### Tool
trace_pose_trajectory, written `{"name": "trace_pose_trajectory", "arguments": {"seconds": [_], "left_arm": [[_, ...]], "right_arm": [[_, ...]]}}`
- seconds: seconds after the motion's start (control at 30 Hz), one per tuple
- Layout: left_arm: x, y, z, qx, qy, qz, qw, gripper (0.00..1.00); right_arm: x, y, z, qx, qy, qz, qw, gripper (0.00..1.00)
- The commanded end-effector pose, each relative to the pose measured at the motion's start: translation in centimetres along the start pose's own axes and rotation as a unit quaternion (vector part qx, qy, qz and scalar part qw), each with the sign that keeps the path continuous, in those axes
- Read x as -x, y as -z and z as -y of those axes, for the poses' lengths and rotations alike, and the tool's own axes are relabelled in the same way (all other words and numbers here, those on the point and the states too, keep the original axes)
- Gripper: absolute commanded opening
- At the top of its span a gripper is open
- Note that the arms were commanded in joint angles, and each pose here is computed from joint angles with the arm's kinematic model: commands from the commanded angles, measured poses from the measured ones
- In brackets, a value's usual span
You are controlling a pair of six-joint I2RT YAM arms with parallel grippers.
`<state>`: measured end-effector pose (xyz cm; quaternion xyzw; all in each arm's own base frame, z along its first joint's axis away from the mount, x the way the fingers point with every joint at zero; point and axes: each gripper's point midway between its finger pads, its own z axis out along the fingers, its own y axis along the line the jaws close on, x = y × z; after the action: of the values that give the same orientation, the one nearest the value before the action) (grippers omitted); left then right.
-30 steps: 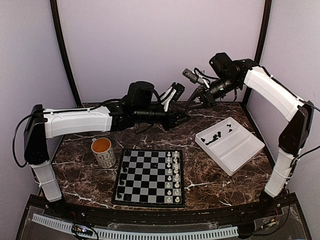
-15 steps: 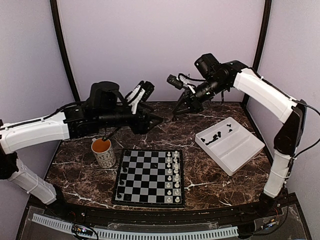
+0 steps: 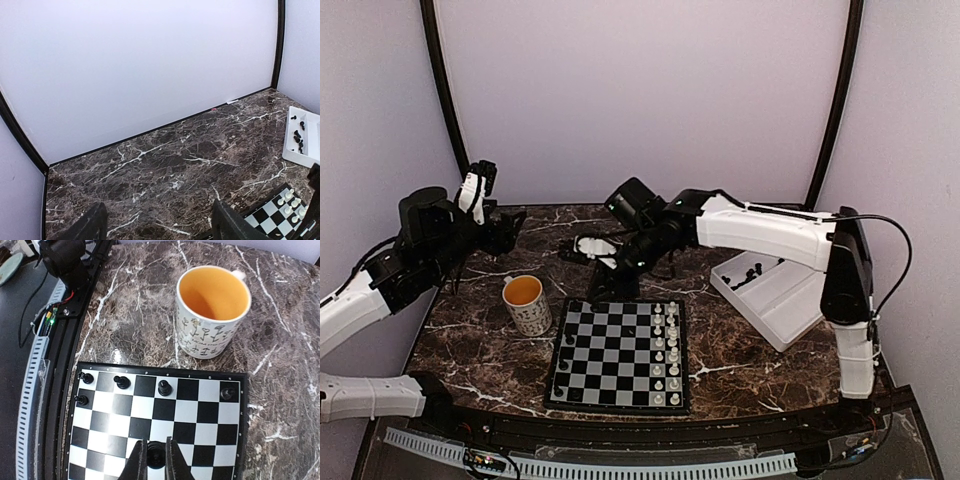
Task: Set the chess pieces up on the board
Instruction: Place the queen at d8.
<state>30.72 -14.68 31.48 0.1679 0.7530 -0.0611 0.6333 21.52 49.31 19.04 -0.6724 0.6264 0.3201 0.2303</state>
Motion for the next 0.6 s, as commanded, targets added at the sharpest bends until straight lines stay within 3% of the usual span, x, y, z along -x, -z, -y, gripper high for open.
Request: {"name": "trace_pose_trajectory", "arguments": {"seconds": [0.0, 0.27, 0.57], "left_arm": [[-0.2, 0.3, -2.1, 0.046, 0.0, 0.015, 0.999, 0.73], [-0.8, 0.1, -1.9, 0.035, 0.016, 0.011, 0.999, 0.74], [-0.7, 0.2, -1.9, 0.026, 0.029, 0.012, 0.999, 0.74]], "right_arm": [[2.1, -3.4, -0.8, -0.03, 0.045, 0.017, 0.998, 0.0], [0.4, -9.8, -2.6, -0.002, 0.059, -0.017, 0.998, 0.0], [-0.4, -12.6, -1.8, -0.009, 0.043, -0.031, 0.999, 0.0]]}}
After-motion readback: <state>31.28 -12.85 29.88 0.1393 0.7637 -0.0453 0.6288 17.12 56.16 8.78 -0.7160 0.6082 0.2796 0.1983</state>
